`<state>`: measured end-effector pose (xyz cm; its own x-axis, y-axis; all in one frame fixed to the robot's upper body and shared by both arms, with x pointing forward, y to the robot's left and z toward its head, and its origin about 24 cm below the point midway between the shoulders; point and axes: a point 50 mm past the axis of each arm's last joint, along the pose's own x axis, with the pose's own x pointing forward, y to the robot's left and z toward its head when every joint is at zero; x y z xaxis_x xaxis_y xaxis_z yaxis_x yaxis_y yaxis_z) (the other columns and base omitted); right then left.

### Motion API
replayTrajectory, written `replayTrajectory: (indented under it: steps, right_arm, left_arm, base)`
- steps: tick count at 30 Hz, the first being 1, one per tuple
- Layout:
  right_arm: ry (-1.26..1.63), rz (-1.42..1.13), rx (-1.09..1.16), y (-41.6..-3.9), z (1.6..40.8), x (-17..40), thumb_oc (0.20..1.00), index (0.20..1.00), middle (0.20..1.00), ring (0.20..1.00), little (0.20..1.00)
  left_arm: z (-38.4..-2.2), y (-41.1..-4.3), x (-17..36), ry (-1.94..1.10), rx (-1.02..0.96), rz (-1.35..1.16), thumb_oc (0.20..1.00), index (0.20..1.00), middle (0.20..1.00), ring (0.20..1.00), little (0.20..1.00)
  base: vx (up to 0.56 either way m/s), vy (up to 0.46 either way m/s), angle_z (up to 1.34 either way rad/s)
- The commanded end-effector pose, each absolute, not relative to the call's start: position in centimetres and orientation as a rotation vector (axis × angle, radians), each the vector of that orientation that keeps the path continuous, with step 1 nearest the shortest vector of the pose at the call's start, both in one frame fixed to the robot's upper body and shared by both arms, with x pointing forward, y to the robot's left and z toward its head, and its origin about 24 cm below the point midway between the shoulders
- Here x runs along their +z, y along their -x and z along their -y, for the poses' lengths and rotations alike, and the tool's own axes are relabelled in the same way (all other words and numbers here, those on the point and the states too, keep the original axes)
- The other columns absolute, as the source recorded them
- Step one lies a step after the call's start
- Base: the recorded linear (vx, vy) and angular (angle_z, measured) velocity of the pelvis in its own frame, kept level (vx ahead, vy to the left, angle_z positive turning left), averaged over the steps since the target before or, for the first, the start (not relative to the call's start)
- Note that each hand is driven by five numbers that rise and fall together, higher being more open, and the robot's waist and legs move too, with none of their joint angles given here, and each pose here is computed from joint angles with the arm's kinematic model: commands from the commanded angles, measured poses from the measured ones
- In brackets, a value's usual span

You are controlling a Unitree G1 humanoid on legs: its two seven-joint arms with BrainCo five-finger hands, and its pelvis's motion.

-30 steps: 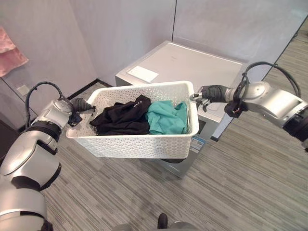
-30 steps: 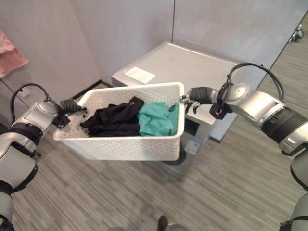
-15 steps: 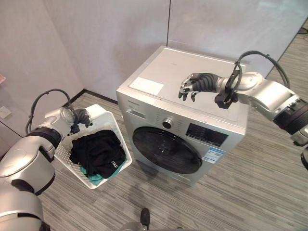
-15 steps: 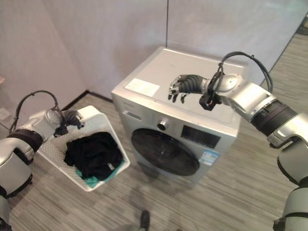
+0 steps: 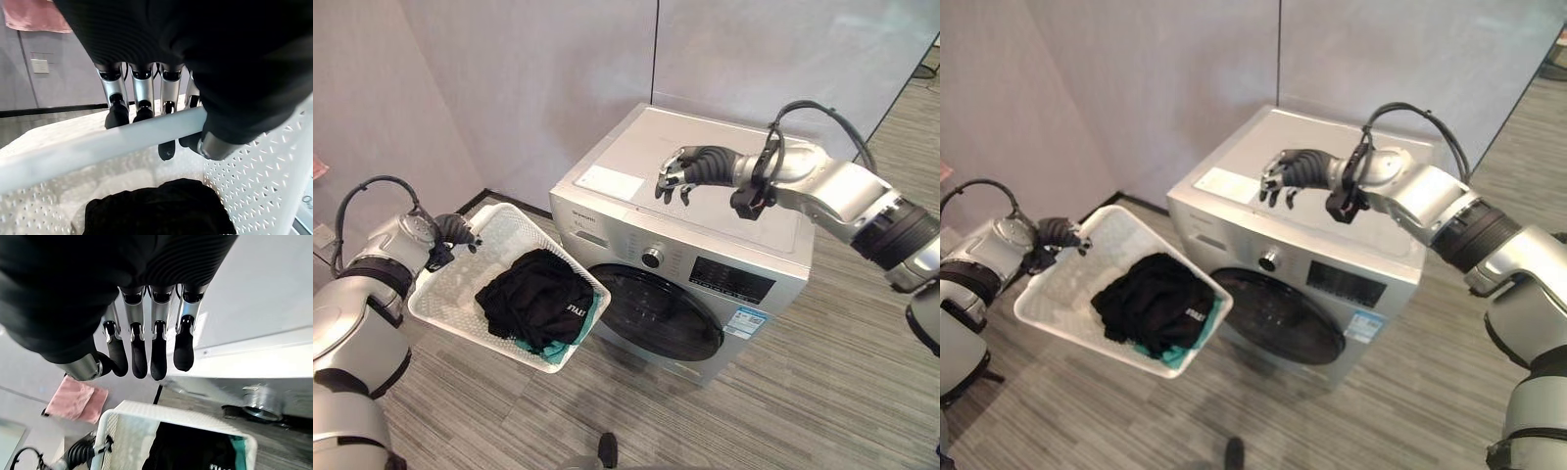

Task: Grab the laundry basket,head to the washer,open it,put in the laundry and shut it.

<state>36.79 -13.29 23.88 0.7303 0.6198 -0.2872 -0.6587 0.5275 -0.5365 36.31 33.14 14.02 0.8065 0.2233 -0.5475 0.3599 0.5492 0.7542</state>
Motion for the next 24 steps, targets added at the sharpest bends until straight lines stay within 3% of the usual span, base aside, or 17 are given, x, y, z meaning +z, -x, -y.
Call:
replayTrajectory:
  steps: [1,24]
  right_arm:
    - [0.615,0.012,0.675,-37.2,14.6,25.0,1.000,1.000,1.000,1.000,1.000]
    - [0.583,-0.181,0.533,-38.3,18.3,20.2,1.000,1.000,1.000,1.000,1.000]
  left_arm:
    - [-35.4,-36.7,19.8,-0.904,0.126,-0.499,0.200,0.200,0.200,0.200,0.200]
    - [-38.5,-34.6,29.0,-0.802,0.323,-0.279,0.200,0.200,0.200,0.200,0.200]
  base:
    - [0.00,0.000,0.00]
    - [0.00,0.004,0.02]
